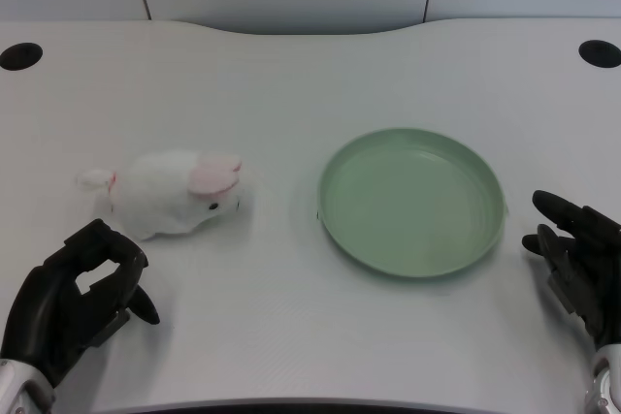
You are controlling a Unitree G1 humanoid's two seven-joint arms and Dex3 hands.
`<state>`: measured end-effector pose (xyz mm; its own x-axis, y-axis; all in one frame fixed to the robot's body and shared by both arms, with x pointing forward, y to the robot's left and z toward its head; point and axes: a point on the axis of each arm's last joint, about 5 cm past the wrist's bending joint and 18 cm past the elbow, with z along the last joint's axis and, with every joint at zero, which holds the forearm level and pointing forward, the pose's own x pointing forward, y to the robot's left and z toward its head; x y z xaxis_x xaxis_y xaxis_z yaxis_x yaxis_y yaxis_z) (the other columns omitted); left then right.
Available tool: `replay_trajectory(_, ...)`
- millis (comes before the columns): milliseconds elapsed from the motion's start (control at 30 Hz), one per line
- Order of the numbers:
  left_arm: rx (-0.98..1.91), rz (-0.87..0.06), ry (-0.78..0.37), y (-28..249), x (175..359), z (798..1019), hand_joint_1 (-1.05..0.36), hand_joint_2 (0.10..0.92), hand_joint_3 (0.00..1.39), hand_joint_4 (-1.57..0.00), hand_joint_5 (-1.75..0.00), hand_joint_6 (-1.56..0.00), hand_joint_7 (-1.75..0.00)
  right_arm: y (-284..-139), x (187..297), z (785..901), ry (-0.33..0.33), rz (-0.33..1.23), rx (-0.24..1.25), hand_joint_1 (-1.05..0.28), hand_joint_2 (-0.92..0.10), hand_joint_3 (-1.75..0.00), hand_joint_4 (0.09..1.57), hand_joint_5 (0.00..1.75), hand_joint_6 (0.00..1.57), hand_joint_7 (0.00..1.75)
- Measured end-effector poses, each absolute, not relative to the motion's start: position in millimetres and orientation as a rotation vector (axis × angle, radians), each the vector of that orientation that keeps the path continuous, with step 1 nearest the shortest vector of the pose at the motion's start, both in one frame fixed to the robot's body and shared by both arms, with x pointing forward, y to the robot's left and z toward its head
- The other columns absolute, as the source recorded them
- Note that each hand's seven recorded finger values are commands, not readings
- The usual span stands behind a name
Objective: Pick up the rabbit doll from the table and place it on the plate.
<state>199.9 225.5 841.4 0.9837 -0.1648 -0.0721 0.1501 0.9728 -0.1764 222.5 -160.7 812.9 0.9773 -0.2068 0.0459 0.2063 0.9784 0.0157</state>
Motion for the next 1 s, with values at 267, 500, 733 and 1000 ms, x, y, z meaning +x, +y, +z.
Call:
replay_trajectory(267,-0.173,-0.158,0.084,226,199.6,841,-0.6,0.921,0.54,-0.67,-1.75,-0.42,-1.75,-160.5,222.5,813.0,-0.048,-0.194,0.012,-0.33,-0.92,-0.29,0.65,0.84,0.95,0.01)
replay_trajectory(500,-0.136,-0.162,0.078,227,197.6,841,-0.59,0.921,0.54,-0.67,-1.75,-0.45,-1.75,-160.0,222.5,813.1,-0.053,-0.179,0.014,-0.33,-0.92,-0.29,0.66,0.85,0.95,0.01)
replay_trajectory(733,0.109,-0.231,-0.066,227,207.0,868,-0.64,0.921,0.56,-0.71,-1.75,-0.45,-1.7,-155.6,223.7,814.3,-0.058,-0.147,0.034,-0.36,-0.92,-0.27,0.59,0.92,0.92,0.0)
replay_trajectory(1000,0.501,-0.349,-0.345,226,244.4,930,-0.59,0.921,0.6,-0.53,-1.75,-0.37,-1.59,-153.6,223.3,813.3,-0.033,-0.146,0.03,-0.35,-0.92,-0.25,0.6,0.94,0.9,0.0)
